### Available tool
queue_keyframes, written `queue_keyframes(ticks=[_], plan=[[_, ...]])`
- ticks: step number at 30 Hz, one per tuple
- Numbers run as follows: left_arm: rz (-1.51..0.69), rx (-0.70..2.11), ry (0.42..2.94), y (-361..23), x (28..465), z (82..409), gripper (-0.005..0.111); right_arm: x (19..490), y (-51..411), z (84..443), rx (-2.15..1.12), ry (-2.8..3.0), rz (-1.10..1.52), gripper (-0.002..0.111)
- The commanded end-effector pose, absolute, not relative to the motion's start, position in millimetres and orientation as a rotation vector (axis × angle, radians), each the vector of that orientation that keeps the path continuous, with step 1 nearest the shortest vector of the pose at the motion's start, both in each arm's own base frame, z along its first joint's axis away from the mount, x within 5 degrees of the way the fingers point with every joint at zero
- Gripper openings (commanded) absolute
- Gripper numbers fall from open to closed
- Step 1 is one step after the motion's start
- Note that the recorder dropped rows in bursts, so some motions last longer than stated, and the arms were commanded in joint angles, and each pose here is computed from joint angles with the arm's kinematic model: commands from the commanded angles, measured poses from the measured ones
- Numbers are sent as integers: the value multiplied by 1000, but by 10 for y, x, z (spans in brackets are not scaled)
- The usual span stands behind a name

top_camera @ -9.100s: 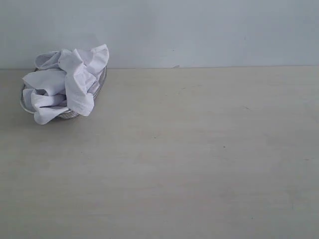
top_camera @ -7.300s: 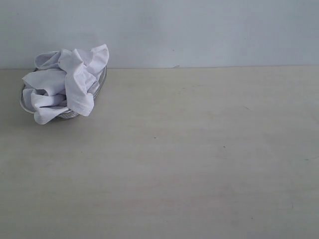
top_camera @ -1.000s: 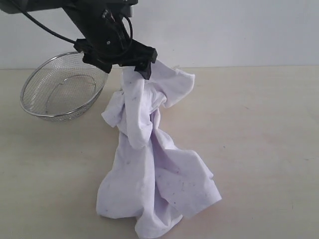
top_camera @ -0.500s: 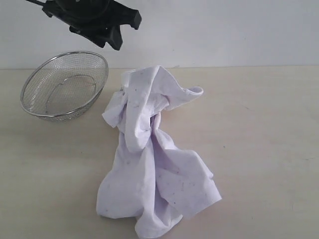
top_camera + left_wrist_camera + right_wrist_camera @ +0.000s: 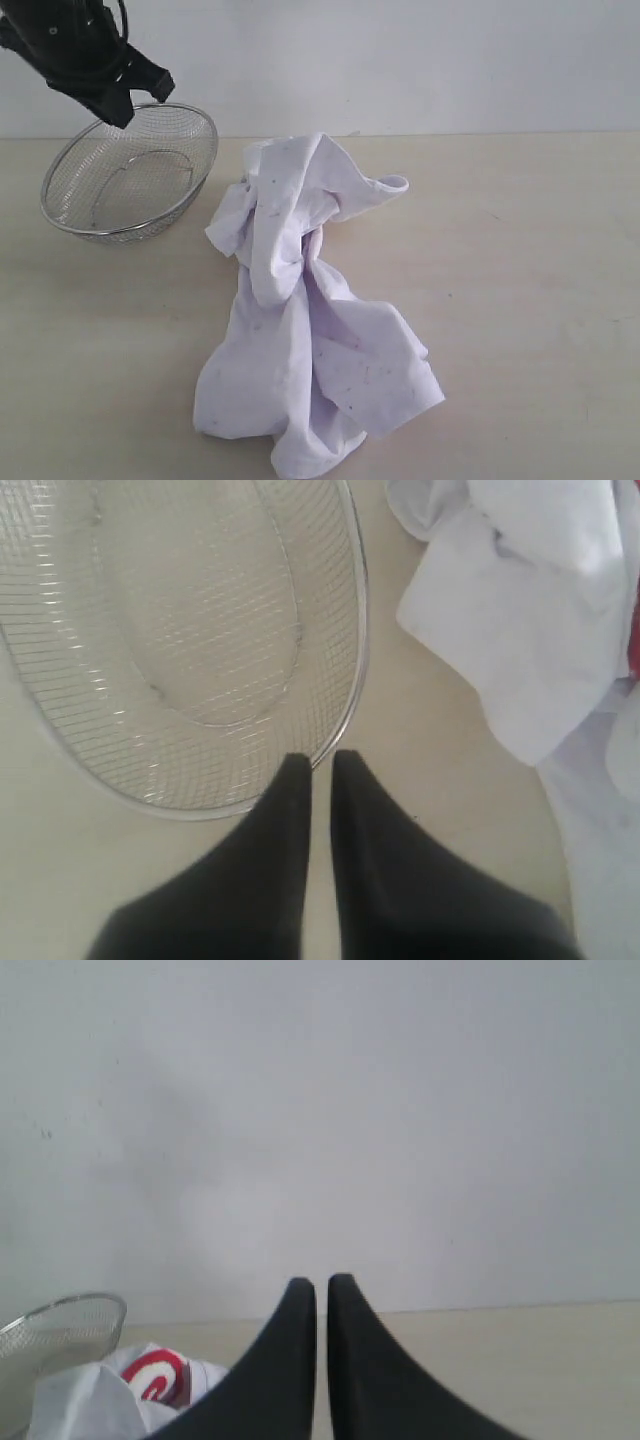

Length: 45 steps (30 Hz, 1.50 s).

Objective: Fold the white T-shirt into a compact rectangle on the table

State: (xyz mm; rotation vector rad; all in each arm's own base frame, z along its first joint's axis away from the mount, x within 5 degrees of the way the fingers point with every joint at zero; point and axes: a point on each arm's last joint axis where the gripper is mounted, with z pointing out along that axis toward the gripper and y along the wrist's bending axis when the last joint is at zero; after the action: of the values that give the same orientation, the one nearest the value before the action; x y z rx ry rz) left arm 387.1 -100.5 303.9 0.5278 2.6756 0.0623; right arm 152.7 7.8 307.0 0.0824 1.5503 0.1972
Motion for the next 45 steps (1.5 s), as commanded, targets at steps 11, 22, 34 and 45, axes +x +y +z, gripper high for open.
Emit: queue_keyframes(ticks=[11,22,34,45], plan=[[-512,435,2771,-771,4222,2306,5,2609,812,2877,-276,2016,175,0],[-729,414,2670,-868,4352,2138,5,2842,1077,2355,-323,2259,185,0],[-796,207,2695,-213,4373,2172,5,2169,2080,2383,-1051,2193,651,0],[-1052,220,2544,-310,4375,2331,5,3238,1779,2631,-567,2191,662,0]])
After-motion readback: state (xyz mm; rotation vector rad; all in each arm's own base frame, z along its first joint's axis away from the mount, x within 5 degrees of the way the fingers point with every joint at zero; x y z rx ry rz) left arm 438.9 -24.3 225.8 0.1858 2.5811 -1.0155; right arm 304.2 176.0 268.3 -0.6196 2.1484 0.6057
